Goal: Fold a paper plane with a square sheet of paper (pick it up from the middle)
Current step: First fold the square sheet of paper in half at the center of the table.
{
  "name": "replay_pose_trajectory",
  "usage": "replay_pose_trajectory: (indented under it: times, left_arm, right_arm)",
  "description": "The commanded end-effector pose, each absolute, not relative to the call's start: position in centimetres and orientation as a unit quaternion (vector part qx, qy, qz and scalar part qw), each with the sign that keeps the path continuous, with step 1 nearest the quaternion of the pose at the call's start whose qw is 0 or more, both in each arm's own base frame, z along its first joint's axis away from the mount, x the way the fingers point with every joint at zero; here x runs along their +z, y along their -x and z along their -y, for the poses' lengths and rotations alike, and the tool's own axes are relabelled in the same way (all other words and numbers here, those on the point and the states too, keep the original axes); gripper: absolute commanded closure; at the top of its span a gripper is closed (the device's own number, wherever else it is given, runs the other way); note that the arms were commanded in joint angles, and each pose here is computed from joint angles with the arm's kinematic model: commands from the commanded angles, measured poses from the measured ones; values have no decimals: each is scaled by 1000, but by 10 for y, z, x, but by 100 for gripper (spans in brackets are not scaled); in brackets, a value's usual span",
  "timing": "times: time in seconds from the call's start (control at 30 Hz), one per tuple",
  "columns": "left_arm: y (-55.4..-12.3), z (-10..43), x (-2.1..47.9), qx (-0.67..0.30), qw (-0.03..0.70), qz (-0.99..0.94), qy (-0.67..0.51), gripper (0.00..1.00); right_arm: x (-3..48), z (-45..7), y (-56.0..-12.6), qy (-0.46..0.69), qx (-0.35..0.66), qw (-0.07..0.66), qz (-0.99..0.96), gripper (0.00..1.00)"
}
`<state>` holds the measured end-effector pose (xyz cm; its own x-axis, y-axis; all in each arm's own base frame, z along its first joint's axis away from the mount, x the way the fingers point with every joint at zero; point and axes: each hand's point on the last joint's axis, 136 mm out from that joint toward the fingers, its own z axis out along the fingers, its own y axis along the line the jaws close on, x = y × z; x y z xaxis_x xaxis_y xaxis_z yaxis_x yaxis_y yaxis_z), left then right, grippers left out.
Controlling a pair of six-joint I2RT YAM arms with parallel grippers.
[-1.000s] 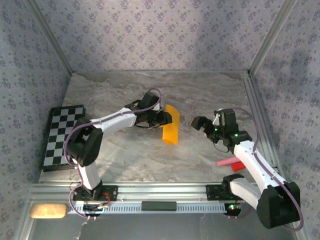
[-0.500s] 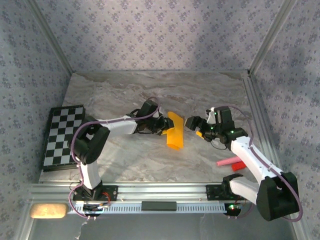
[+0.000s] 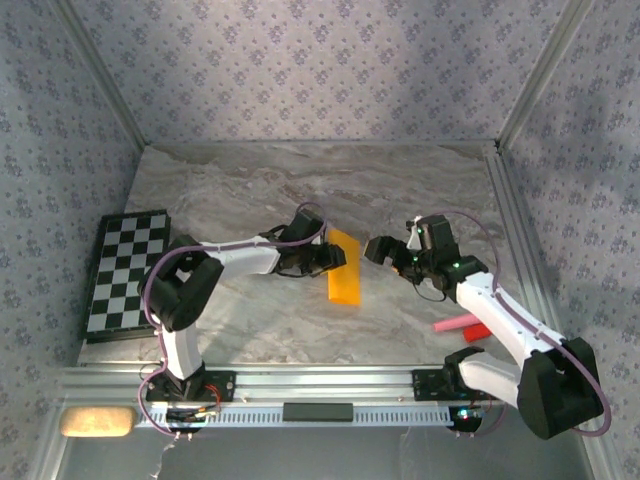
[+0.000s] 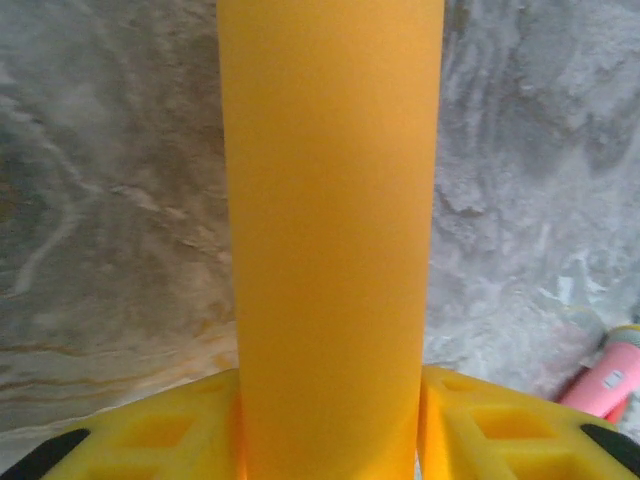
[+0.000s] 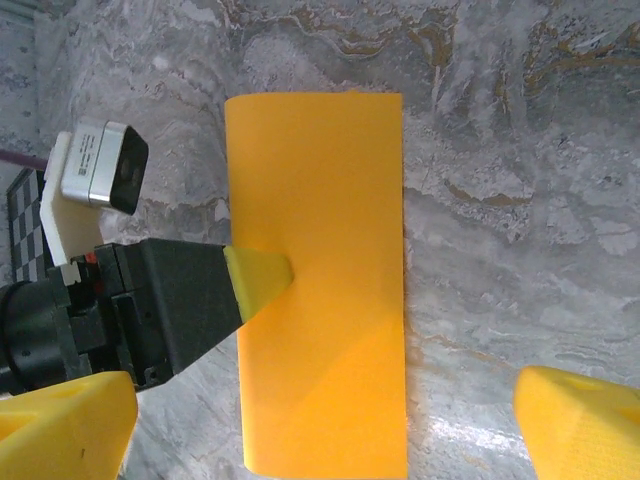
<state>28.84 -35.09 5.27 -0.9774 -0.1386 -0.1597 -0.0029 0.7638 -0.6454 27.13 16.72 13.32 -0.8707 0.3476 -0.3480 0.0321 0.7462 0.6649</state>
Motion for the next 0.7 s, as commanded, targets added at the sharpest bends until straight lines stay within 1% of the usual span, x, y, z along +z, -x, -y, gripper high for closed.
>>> replay_pose_trajectory:
  times: [0.0,0.3,0.33,0.4,0.67]
  left_arm:
    - [-294,344,49,-306,123,-944,23,54]
    - [-297,336,46,-282,136,-950,22,48]
    - [-297,335,47,-281,139,-949,20,46]
    - [-299,332,53,-274,155,-949,17,41]
    - [-302,315,62,-240,182,-953,14,33]
  right_arm:
    - [130,-166,-273,-115,334,240,-904,2]
    - [130,-164,-272,-120,327,235,-907,1]
    - [129,-164,-271,-121,327,234,-908,1]
    - [129,-164,-270,-120,327,232,-908,1]
    - [129,-169,-272,-120,331,228,-908,1]
